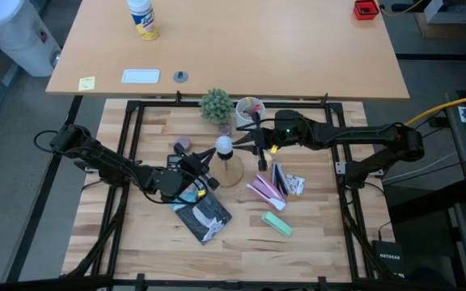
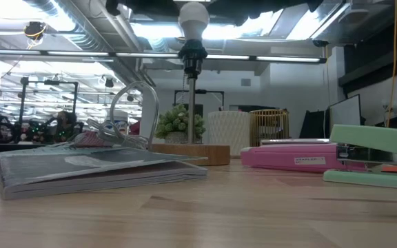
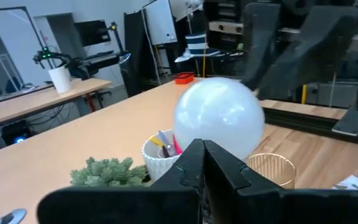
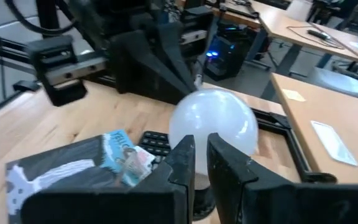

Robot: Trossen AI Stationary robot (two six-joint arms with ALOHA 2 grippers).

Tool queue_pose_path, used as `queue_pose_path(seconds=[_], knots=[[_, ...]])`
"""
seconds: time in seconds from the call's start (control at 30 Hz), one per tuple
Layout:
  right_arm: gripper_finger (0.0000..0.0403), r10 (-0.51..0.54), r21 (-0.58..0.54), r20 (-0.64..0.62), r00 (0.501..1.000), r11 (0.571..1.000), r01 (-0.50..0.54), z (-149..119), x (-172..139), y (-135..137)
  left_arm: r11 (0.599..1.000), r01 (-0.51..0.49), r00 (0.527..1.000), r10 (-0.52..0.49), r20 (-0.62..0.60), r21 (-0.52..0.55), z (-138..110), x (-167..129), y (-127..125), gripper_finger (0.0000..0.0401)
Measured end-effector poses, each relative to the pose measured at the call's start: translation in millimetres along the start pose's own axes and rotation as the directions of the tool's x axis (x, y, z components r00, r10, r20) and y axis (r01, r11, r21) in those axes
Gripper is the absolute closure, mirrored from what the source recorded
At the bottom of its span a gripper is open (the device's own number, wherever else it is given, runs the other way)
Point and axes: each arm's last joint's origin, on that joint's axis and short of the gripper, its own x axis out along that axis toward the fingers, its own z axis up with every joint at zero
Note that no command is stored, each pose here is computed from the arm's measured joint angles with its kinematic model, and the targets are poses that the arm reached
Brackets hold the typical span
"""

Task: Screw lightbulb
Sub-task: Insert the lightbulb into the lamp

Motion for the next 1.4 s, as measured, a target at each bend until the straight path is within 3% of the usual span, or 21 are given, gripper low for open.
queue_pose_path(seconds=[0.3,0.67,0.93,1.03,1.17,1.4], knots=[[0.0359,0.081,0.024,0.011,0.997,0.996,-0.081,-2,1,3,0.999,-0.045,0.999,0.045,-0.005,-0.005,0,9,5,0.0400],[0.0359,0.063,0.010,0.058,0.996,0.998,-0.063,11,-14,3,0.999,-0.032,0.999,0.032,0.013,0.019,4,-3,0,0.0400],[0.0359,-0.128,-0.077,0.051,0.991,0.988,0.131,19,-26,-3,1.000,0.017,0.999,-0.017,0.039,0.005,9,-15,-4,0.0400],[0.0359,-0.199,-0.111,0.033,0.979,0.973,0.202,18,-24,-6,0.996,0.089,0.995,-0.088,0.052,-0.021,9,-14,-6,0.0400],[0.0359,-0.224,-0.122,0.033,0.974,0.966,0.227,16,-19,-7,0.982,0.188,0.980,-0.186,0.070,-0.024,9,-10,-8,0.0400],[0.0359,-0.219,-0.125,0.015,0.976,0.968,0.220,8,-6,-8,0.978,0.203,0.979,-0.201,0.039,-0.042,4,-5,-7,0.0400]])
